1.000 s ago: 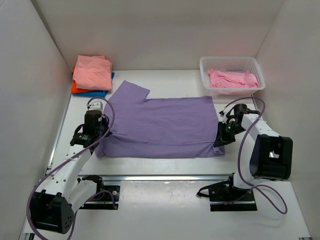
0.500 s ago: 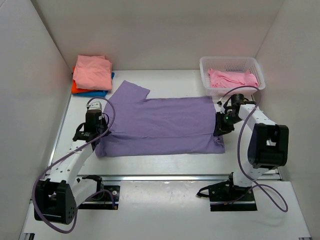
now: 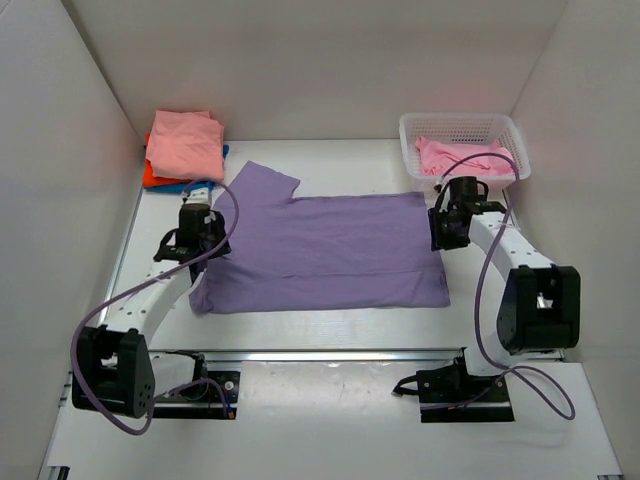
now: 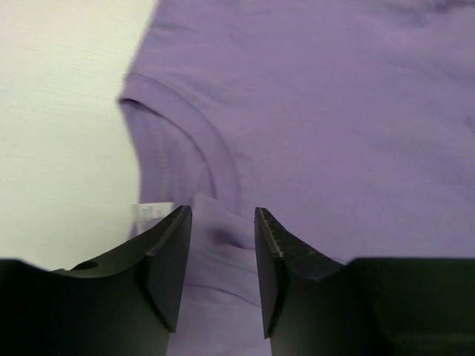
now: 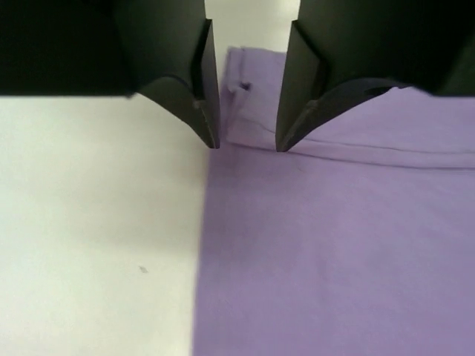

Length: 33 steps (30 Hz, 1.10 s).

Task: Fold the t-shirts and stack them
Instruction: Fold the flattened tshirt in 1/3 of the way

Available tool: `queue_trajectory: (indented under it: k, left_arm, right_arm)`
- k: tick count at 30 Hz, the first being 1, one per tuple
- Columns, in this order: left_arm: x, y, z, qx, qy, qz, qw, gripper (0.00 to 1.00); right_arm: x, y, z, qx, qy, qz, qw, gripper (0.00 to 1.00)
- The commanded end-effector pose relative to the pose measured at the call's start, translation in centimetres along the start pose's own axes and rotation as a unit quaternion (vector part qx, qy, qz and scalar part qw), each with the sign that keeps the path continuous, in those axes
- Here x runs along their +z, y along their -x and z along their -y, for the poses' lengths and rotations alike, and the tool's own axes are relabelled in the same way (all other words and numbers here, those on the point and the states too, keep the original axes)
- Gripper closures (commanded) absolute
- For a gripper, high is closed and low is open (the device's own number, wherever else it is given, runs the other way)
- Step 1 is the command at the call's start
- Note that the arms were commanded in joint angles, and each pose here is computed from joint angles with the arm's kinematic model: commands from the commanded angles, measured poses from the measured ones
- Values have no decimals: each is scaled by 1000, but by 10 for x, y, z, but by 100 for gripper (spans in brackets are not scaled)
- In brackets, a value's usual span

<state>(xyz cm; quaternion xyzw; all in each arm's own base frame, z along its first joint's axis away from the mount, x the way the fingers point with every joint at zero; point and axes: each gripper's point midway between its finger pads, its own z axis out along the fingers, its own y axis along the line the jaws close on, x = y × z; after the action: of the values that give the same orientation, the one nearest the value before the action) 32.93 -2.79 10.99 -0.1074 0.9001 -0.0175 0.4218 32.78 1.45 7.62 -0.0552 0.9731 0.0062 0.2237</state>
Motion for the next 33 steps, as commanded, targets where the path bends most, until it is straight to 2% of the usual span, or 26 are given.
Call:
queue_trajectory:
  k: [1, 4, 6, 8, 13, 17, 19, 24, 26, 28, 32, 33]
  left_arm:
    - [-3, -7, 26, 29, -29, -16, 999, 51]
    - [1, -26, 39, 66, -37, -52, 996, 54]
    - [11, -46, 41, 93, -33, -95, 991, 56]
    - [19, -58, 35, 111, -17, -122, 986, 59]
    - [30, -89, 24, 162, 14, -197, 967, 67]
    - [22, -96, 19, 195, 22, -221, 955, 75]
    - [17, -99, 18, 195, 12, -235, 952, 78]
    - [-3, -118, -4, 242, 23, -290, 926, 87]
    - [-9, -126, -13, 251, 29, -300, 920, 93]
    - [-16, -128, -11, 239, 13, -293, 926, 97]
    - [-28, -116, 0, 234, -10, -247, 940, 97]
    - [-31, -110, -3, 222, -10, -237, 946, 87]
  right_arm:
    - [-16, 35, -39, 1, 66, 94, 993, 65]
    - [-3, 32, -70, 24, 116, 88, 989, 63]
    - [17, 17, -87, 39, 145, 47, 988, 63]
    - [25, 17, -96, 43, 152, 35, 987, 64]
    - [42, -10, -113, 79, 156, -17, 984, 64]
    - [41, -32, -115, 106, 152, -48, 981, 64]
    - [43, -56, -112, 117, 143, -86, 979, 64]
    - [32, -97, -116, 128, 134, -122, 975, 64]
    - [30, -115, -116, 130, 131, -136, 973, 64]
    - [26, -130, -115, 132, 127, -143, 973, 64]
    - [16, -144, -112, 141, 125, -145, 971, 63]
    - [15, -144, -109, 142, 122, -138, 973, 63]
